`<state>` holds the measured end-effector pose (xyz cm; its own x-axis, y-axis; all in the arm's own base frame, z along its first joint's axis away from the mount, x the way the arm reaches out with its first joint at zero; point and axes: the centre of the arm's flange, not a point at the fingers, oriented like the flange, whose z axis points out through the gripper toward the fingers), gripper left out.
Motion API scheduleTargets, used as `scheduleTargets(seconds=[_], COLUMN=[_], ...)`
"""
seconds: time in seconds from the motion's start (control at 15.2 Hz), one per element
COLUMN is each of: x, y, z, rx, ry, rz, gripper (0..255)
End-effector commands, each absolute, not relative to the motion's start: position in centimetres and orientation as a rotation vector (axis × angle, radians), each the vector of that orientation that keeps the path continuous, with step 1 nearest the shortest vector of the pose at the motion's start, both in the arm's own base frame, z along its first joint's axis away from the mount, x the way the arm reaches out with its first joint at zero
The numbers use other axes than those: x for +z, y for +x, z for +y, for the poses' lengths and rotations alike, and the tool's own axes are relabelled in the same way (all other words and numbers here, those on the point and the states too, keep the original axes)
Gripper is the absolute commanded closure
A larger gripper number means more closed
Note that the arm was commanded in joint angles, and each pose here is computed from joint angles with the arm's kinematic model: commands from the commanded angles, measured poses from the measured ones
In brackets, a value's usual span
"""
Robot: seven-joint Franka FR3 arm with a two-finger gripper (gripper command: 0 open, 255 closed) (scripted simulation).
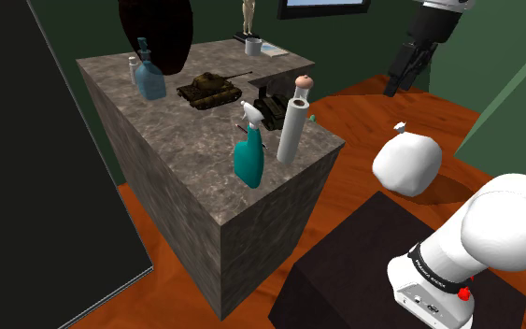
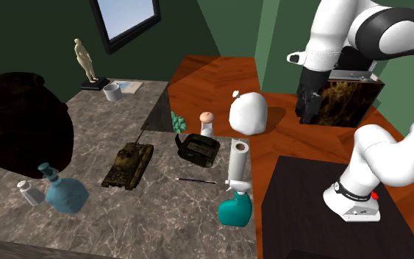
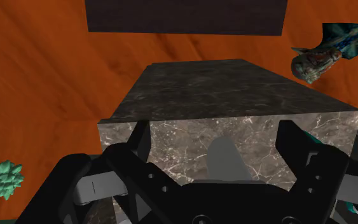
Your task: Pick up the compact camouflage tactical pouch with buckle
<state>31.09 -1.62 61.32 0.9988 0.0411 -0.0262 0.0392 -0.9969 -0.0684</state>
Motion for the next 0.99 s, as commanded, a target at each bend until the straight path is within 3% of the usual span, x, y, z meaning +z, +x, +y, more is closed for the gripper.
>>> scheduleTargets(seconds=[0.0, 0.92], x=[61.3, 53.8], y=[31.1, 47.3], z=[-1.6, -2.1], rx=[0.042, -0.026], ry=[-3.073, -3.095], rz=[-0.062, -0.070], gripper=[0, 0])
